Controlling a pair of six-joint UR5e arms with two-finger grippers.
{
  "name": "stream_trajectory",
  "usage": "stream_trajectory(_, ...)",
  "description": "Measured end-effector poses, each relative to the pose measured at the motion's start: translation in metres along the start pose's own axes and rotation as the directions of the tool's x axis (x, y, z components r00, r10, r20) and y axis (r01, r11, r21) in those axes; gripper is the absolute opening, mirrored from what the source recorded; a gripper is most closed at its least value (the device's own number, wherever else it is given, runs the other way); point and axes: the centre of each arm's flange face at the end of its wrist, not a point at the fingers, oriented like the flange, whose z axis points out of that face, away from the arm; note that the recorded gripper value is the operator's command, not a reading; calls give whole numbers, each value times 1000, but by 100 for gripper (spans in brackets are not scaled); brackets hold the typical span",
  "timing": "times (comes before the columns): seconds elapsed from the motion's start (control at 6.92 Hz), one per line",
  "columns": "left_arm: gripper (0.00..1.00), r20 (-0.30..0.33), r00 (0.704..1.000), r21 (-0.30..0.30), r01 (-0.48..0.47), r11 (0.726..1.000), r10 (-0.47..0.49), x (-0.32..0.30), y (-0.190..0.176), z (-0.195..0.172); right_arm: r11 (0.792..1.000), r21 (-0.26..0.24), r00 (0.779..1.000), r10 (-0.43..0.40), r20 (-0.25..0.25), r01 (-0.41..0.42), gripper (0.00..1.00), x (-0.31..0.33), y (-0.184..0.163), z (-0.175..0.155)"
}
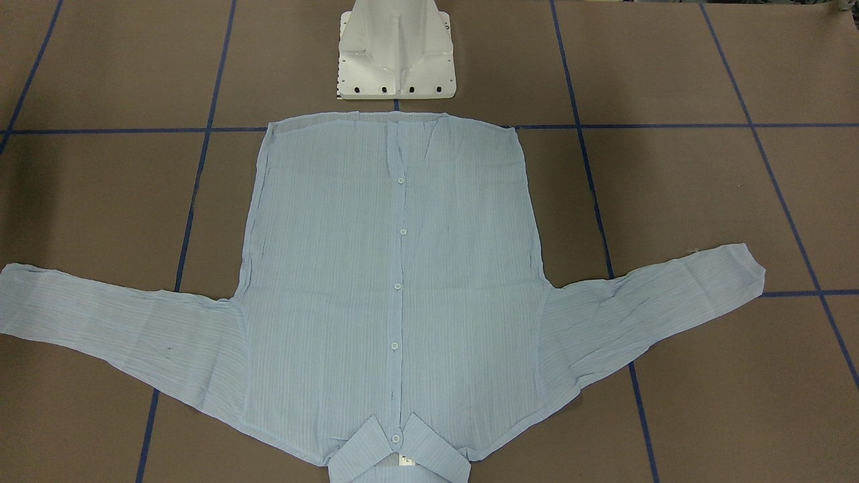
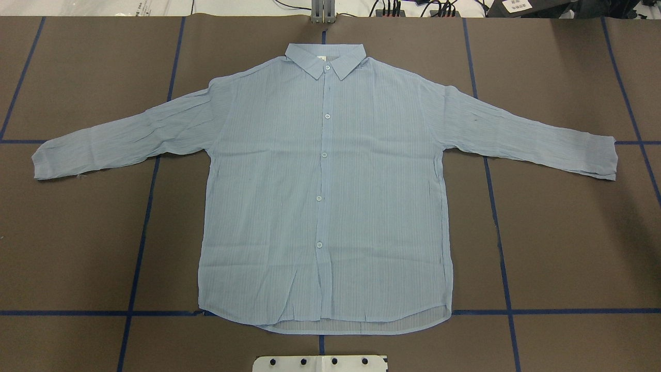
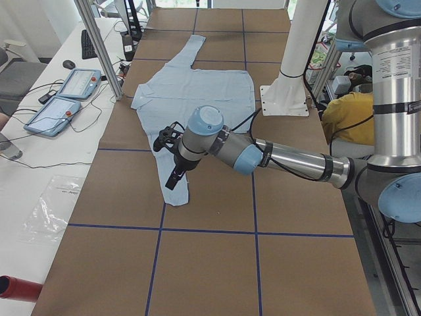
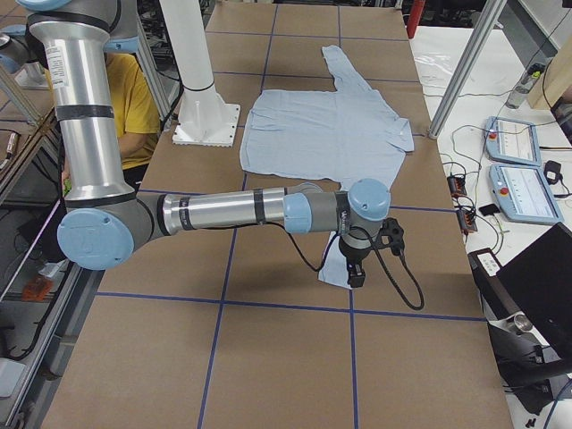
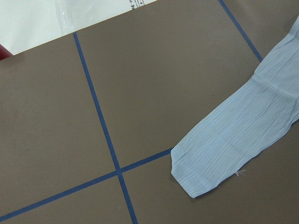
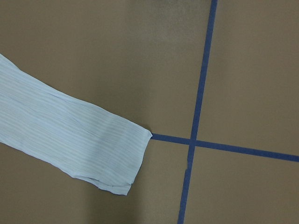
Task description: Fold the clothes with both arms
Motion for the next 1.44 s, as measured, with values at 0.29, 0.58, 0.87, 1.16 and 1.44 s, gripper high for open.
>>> stream_trajectory(0.29, 100, -6, 1000, -9, 7, 1000, -7, -7, -8, 9, 1000, -7, 1000, 11, 2, -11, 100, 2, 3, 4)
stream_trajectory(0.58, 100, 11, 1000, -21, 19, 1000, -19, -13, -2, 13, 1000, -4, 1000, 7, 18, -7, 100, 19, 5, 26)
stream_trajectory(0.87, 100, 46, 999, -31, 27, 999, -26, -19, 5, 16, 998, 7, 997, -64, 50, 64, 100, 23, -1, 80)
stream_trajectory(1.16, 100, 88, 996, -28, 23, 999, -21, -22, 5, 16, 1000, -15, 996, -24, 83, 25, 99, -26, -24, 120)
stream_trajectory(1.44, 100, 112, 994, -24, 19, 1000, -16, -23, 2, 16, 998, -47, 995, 55, 83, -51, 90, -42, -26, 140)
